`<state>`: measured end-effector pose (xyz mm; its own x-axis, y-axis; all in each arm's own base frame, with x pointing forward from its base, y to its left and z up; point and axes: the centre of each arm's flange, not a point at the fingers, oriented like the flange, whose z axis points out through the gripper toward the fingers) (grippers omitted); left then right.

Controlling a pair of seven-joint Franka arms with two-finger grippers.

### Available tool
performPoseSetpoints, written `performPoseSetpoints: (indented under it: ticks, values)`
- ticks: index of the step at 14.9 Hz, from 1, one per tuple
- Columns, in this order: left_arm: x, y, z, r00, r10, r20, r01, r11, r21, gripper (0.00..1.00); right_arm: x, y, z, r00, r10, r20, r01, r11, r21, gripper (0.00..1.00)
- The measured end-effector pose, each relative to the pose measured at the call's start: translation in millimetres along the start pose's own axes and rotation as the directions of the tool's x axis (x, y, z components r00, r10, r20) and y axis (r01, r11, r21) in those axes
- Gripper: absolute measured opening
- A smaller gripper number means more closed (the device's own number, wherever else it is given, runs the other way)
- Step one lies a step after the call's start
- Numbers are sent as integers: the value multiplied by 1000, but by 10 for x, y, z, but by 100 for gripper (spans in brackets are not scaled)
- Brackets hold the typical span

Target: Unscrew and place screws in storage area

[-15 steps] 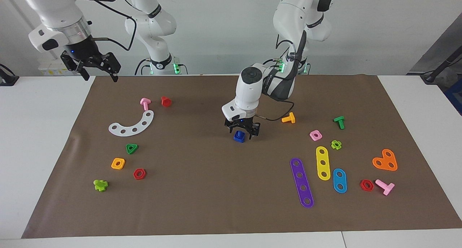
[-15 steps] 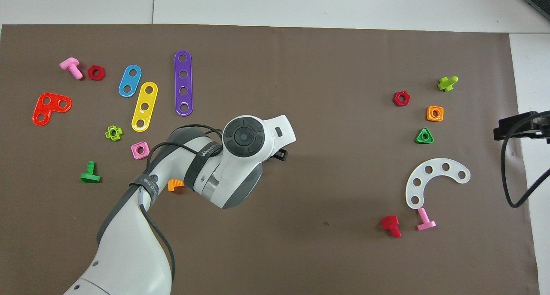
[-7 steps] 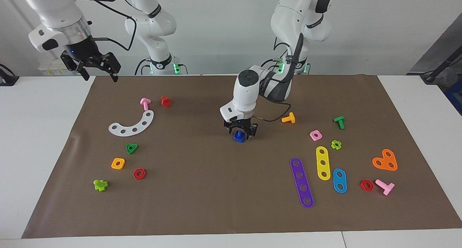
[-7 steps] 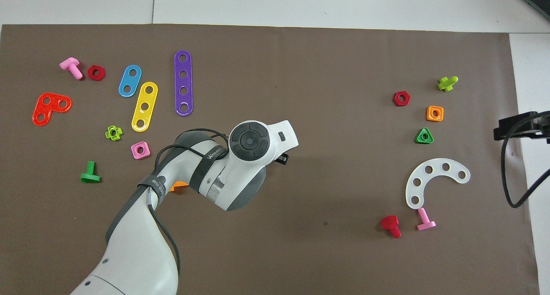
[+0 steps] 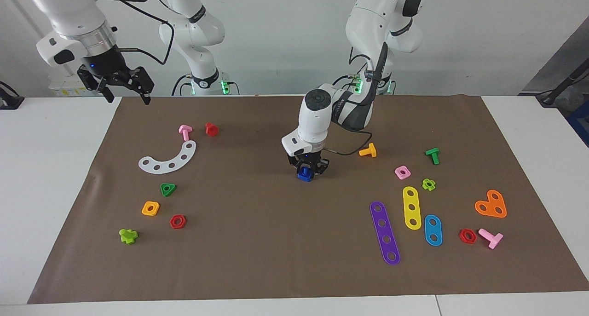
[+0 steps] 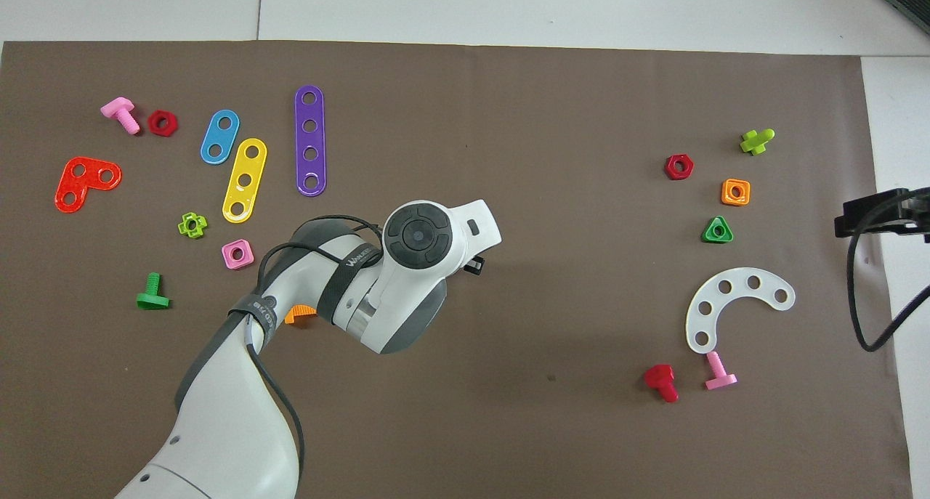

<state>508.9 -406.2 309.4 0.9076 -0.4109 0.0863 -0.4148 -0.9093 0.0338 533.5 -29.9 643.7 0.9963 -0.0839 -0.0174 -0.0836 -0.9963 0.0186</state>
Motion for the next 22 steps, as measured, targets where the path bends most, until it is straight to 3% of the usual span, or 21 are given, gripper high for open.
performPoseSetpoints:
  ticks: [1, 6, 13, 22]
  values:
    - [7, -3, -10, 1000, -9, -1, 9, 1000, 0, 46, 0, 0, 0, 1000, 0, 0, 0, 1000, 0, 100]
    - [109, 9, -196, 999, -41, -7, 41, 999, -1, 46, 0, 0, 0, 1000, 0, 0, 0, 1000, 0, 100]
    - [121, -118, -908, 997, -76, -4, 76, 997, 9, 46, 0, 0, 0, 1000, 0, 0, 0, 1000, 0, 100]
    - [23, -1530, -671, 953, -300, 40, 298, 953, 49, 46, -27, -94, -55, 1000, -25, -15, 25, 1000, 3, 100]
